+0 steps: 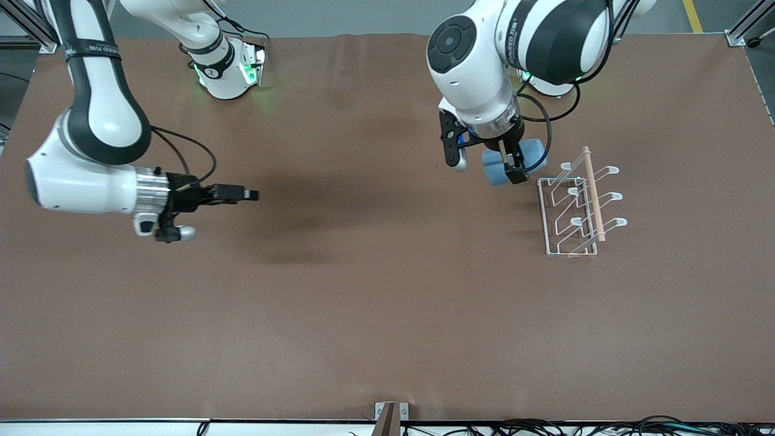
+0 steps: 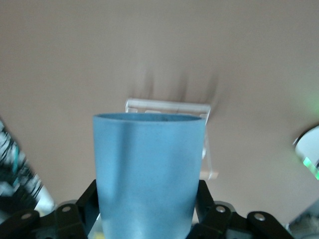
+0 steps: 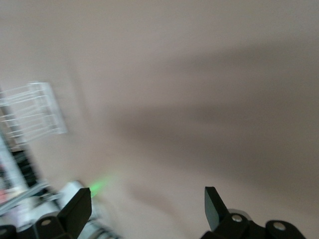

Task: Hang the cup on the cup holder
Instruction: 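Carry the cup with the left gripper while the right gripper withdraws, then lower the cup onto a holder hook with the left gripper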

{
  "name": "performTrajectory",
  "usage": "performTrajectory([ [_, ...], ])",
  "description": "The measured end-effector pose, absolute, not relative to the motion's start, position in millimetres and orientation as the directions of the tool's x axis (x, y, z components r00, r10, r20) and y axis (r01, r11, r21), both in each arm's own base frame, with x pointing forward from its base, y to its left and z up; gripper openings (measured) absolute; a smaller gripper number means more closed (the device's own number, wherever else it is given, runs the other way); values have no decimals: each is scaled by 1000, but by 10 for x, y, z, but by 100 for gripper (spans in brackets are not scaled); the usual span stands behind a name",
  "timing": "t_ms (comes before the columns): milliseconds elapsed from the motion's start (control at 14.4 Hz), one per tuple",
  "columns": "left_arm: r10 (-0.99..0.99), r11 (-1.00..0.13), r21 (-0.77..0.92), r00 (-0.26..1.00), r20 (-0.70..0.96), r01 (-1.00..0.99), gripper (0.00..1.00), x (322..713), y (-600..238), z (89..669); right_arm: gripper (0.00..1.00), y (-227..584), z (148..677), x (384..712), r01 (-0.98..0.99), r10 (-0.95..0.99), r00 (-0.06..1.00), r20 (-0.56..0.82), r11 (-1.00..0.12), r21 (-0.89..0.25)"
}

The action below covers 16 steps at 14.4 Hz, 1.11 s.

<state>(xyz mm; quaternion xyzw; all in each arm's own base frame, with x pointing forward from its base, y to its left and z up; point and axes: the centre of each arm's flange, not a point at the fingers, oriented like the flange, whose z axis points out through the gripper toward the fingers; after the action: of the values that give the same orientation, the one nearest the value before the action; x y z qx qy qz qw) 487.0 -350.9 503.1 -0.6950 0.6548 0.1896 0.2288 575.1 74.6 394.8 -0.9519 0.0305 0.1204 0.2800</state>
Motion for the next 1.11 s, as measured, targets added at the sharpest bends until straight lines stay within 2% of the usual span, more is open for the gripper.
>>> performTrajectory([
  [208, -708, -13, -90, 73, -702, -996, 78, 4911, -3374, 4859, 100, 205, 4162, 5872, -65, 3, 983, -186, -932, -357],
  [555, -476, 70, -88, 44, -878, -994, 78, 5205, -3049, 4103, 100, -288, 4798, 5958, -5, 3, 998, -70, -993, -114],
  [902, -291, 152, 6, -50, -955, -988, 78, 5332, -2888, 3164, 100, -444, 5400, 5720, -46, -43, 998, -36, -996, -71],
  [1110, -213, 182, 36, -75, -974, -983, 78, 5398, -2749, 2849, 100, -563, 5694, 5529, -81, -79, 996, -34, -994, -72],
])
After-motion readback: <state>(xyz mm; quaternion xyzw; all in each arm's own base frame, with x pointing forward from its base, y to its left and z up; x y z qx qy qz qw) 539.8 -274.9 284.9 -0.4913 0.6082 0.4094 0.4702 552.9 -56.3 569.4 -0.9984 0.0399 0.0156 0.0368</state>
